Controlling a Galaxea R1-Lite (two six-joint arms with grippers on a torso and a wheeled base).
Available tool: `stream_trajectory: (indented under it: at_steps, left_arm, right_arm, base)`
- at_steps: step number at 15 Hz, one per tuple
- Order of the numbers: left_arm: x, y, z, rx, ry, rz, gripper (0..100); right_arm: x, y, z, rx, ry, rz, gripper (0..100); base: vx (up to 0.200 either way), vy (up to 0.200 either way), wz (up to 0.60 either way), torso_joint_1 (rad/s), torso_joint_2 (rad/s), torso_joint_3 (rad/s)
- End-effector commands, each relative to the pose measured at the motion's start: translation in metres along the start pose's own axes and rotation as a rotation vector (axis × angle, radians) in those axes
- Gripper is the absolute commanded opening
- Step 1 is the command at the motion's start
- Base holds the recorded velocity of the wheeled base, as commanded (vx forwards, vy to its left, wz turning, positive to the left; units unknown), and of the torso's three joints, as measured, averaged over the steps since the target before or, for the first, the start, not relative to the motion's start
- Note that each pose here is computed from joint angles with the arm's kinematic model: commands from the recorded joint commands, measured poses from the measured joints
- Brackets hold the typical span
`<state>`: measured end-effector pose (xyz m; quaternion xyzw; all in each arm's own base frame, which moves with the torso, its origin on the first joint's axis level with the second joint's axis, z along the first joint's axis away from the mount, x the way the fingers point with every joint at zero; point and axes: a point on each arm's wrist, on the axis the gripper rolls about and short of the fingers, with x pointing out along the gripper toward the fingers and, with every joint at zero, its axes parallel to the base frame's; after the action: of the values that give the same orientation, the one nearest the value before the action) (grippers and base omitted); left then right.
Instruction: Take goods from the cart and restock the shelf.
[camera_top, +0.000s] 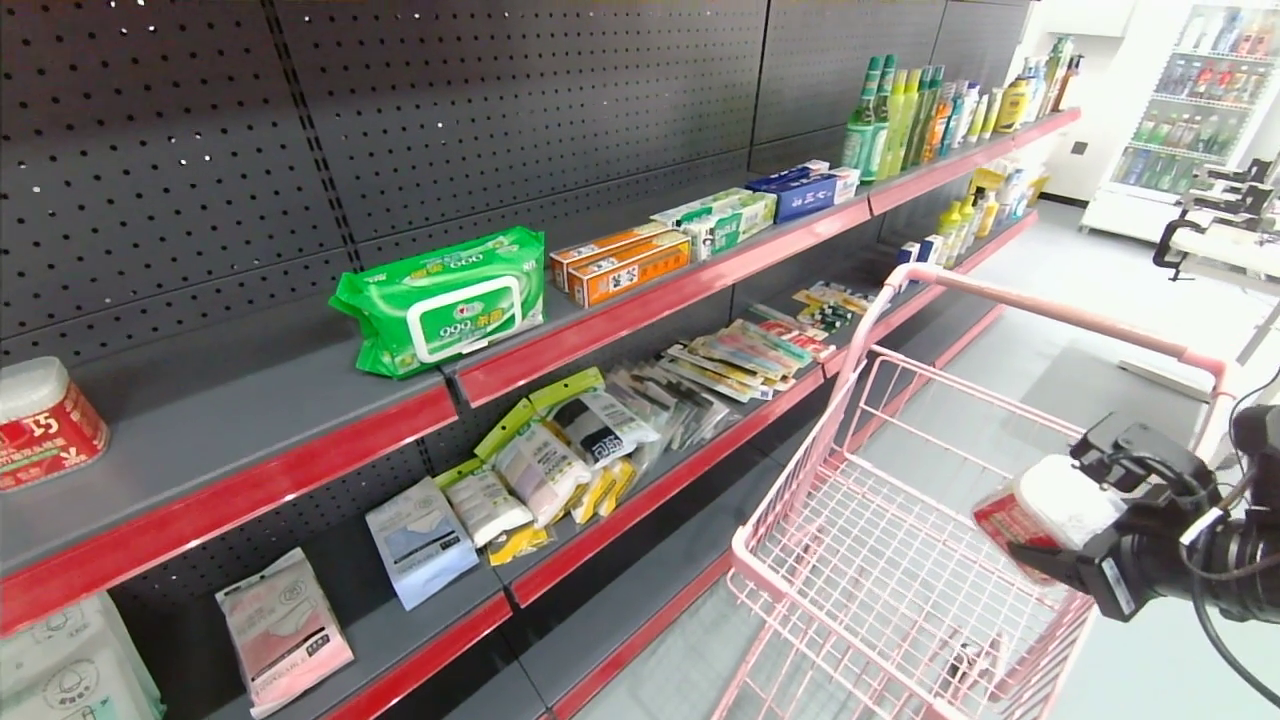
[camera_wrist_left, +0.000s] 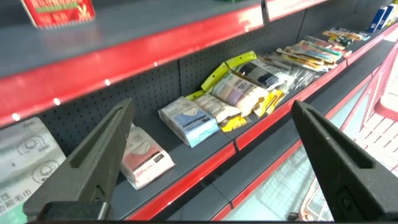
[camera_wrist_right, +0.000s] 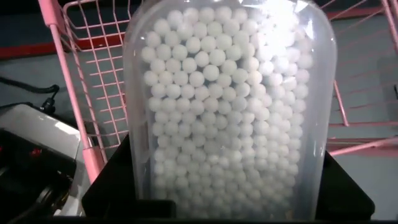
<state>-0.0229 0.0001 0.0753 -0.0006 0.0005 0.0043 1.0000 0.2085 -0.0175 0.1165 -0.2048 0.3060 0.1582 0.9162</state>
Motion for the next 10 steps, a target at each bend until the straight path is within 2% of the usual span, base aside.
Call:
stream_trajectory:
  at_steps: [1,4,10]
  left_arm:
    - [0.000,0.000,0.000,0.000,0.000,0.001,100]
    - [0.000,0.000,0.000,0.000,0.000,0.001,100]
    - [0.000,0.000,0.000,0.000,0.000,0.001,100]
  right_arm:
    - [-0.017,0.000,-0.001,0.000,-0.031,-0.054,0]
    - [-0.025,-0.003,-0.002,0.001,-0.046,-0.087,0]
    - [-0.037,-0.003,-0.003,0.001,-0.068,-0.131,0]
  base:
    - [0.000,0.000,0.00,0.242,-0.54,-0.305]
    - [0.000,0.000,0.00,0.253,-0.57,-0.318]
    - [0.000,0.000,0.00,0.185,-0.40,-0.216]
